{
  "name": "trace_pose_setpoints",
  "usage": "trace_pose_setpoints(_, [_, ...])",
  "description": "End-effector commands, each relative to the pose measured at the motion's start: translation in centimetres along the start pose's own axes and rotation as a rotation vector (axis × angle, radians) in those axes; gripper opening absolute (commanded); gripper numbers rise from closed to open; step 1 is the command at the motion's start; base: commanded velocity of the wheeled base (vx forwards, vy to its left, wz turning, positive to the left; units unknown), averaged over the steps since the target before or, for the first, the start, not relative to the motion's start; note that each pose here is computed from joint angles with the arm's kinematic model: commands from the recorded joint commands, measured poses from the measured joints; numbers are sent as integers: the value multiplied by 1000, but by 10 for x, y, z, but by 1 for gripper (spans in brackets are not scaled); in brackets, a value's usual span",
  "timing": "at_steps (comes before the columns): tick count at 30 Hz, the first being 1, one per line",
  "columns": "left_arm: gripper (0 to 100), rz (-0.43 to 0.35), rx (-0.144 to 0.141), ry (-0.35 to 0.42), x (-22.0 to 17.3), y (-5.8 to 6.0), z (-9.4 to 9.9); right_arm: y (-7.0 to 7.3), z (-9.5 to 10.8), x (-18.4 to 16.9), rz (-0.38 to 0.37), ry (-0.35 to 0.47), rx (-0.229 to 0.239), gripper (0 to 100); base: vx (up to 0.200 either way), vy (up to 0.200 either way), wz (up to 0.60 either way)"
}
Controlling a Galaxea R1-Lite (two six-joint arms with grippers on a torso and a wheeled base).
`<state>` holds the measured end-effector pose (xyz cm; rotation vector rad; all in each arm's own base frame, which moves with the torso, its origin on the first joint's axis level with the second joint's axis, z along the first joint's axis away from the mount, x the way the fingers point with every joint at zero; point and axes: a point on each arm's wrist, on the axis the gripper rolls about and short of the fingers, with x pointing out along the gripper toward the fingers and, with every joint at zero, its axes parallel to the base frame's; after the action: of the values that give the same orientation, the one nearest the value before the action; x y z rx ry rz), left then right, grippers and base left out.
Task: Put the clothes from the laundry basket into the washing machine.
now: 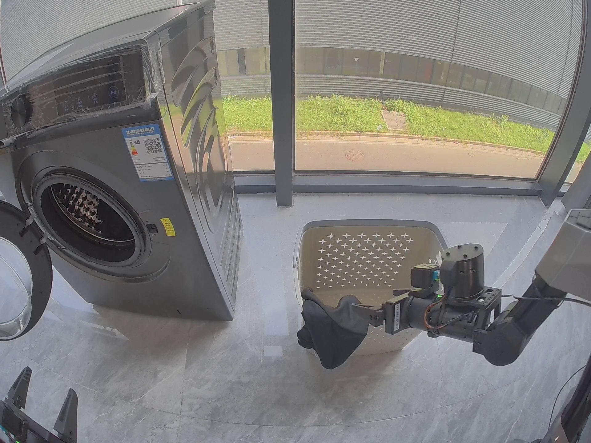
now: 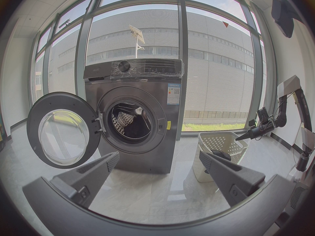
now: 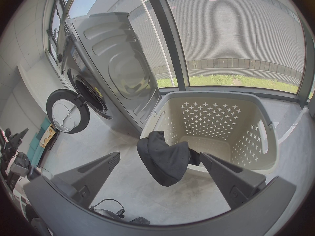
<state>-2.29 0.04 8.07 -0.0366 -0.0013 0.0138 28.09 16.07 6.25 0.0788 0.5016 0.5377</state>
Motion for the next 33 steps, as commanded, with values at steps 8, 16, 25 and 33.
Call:
trace_pose_setpoints(8, [100, 1, 0, -1, 0, 0, -5, -8, -20, 29, -11, 68, 8, 100, 75, 0, 0])
trace_pose_setpoints(16, [100, 3, 1, -1, 0, 0, -5, -12, -36, 45, -8, 83, 13, 100, 0, 0, 0])
trace_pose_setpoints(25, [100, 1, 0, -1, 0, 0, -5, -15, -57, 61, 37, 93, 12, 100, 0, 0, 0])
trace_pose_setpoints(33, [100, 0, -2, 0, 0, 0, -5, -18, -75, 70, 44, 125, 15, 100, 0, 0, 0])
